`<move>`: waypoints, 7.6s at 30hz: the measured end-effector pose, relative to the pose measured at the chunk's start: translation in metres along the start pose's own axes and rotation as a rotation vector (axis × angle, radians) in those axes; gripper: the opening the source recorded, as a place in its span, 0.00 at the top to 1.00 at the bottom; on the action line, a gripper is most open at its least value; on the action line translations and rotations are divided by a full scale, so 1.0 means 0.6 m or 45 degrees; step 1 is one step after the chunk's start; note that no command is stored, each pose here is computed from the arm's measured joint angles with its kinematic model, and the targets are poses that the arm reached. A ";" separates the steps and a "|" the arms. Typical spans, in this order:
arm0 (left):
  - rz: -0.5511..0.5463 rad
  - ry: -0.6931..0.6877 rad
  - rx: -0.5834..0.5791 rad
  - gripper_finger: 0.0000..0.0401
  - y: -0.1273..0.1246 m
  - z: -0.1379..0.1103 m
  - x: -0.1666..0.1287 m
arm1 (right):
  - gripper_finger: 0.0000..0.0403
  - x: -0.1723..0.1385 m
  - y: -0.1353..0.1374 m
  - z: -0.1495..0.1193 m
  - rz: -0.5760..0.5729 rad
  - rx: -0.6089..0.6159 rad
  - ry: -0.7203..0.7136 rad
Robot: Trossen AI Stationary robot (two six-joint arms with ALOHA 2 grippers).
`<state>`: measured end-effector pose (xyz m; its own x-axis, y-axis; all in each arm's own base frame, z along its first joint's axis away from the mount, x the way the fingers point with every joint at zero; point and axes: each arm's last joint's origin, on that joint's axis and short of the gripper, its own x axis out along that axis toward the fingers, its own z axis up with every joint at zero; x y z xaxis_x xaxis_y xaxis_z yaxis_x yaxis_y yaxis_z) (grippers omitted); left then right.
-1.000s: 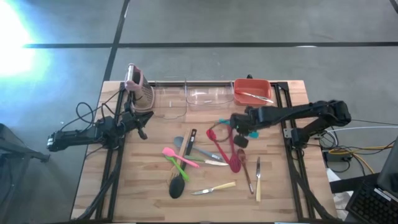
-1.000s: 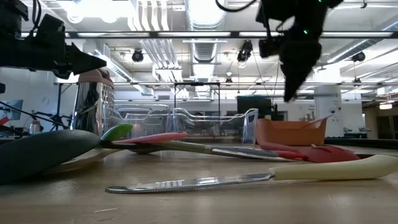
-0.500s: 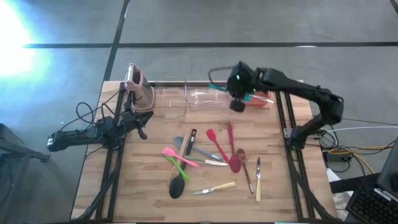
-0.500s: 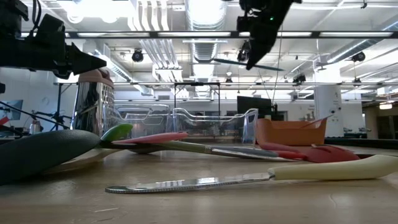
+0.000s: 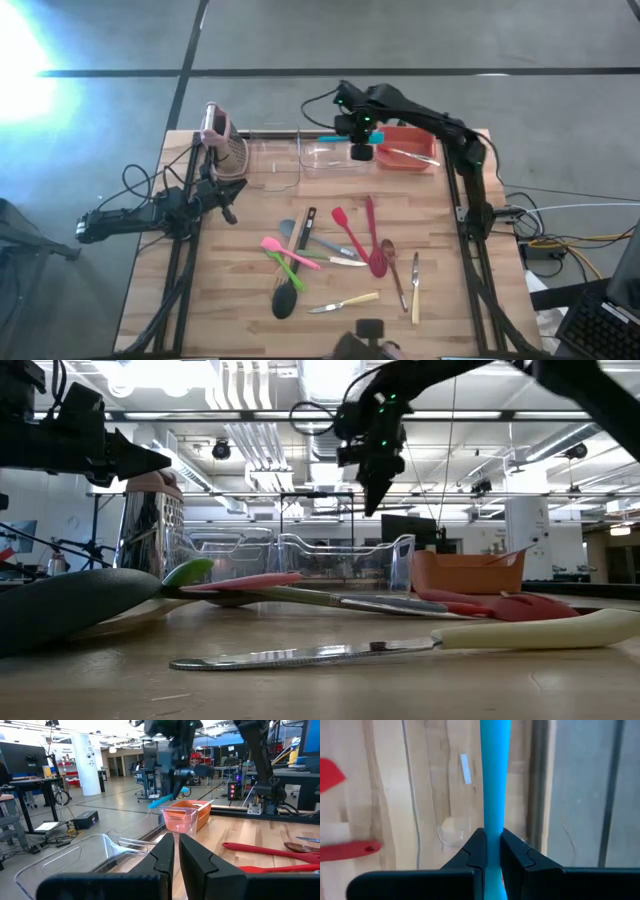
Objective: Pick & Place Kitchen Items
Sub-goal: Put the blue spatula into the right transparent bin, then put the brown serving spoon into the left transparent bin
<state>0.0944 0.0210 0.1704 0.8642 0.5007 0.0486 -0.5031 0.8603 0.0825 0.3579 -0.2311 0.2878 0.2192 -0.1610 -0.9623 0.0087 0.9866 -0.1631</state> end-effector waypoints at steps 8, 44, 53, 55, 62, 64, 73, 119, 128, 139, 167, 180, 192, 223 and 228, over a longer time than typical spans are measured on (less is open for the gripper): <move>0.001 0.000 0.000 0.92 0.000 0.000 0.000 | 0.95 0.047 -0.018 0.043 0.051 -0.116 0.006; 0.000 0.000 0.001 0.92 0.000 0.000 0.000 | 0.95 0.168 -0.016 0.031 0.163 -0.318 -0.047; 0.000 0.000 0.000 0.92 0.000 0.000 0.000 | 0.95 0.177 -0.021 0.023 0.173 -0.313 -0.043; 0.000 0.000 0.000 0.92 0.000 0.000 0.000 | 0.95 0.181 -0.020 0.022 0.173 -0.317 -0.049; 0.001 0.000 0.000 0.92 0.000 0.000 0.000 | 0.95 0.201 -0.016 0.013 0.197 -0.325 -0.047; 0.000 0.000 0.000 0.92 0.000 0.000 0.000 | 0.95 0.206 -0.016 0.013 0.188 -0.327 -0.059; 0.000 0.000 0.000 0.92 0.000 0.000 0.000 | 0.95 0.223 -0.010 0.006 0.200 -0.334 -0.060; 0.000 0.000 0.000 0.92 0.000 0.000 0.000 | 0.80 0.041 -0.029 0.062 0.000 -0.079 -0.095; 0.001 0.000 0.000 0.92 0.000 0.000 0.000 | 0.97 -0.006 0.025 0.070 0.063 -0.054 -0.045; 0.000 0.000 0.000 0.92 0.000 0.000 0.000 | 0.98 -0.077 0.093 0.063 0.120 0.044 0.008; 0.000 0.002 0.001 0.92 0.000 0.000 0.000 | 0.98 -0.333 0.321 0.002 0.223 0.505 -0.347; 0.000 0.002 0.001 0.92 0.000 0.000 0.000 | 0.98 -0.330 0.479 -0.011 0.200 0.496 -0.276; 0.001 0.002 0.001 0.92 0.000 0.000 0.000 | 0.98 -0.267 0.579 -0.073 0.007 0.569 -0.103; 0.001 0.003 0.002 0.92 0.000 0.000 0.000 | 0.97 -0.037 0.583 -0.259 0.328 1.250 -0.094; 0.000 0.003 0.002 0.92 0.000 0.000 0.000 | 0.88 -0.025 0.589 -0.254 0.349 1.249 -0.087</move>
<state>0.0946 0.0210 0.1702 0.8644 0.5007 0.0459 -0.5028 0.8603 0.0842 0.2088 0.1160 0.2113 0.3884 0.0455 -0.9204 0.7385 0.5820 0.3404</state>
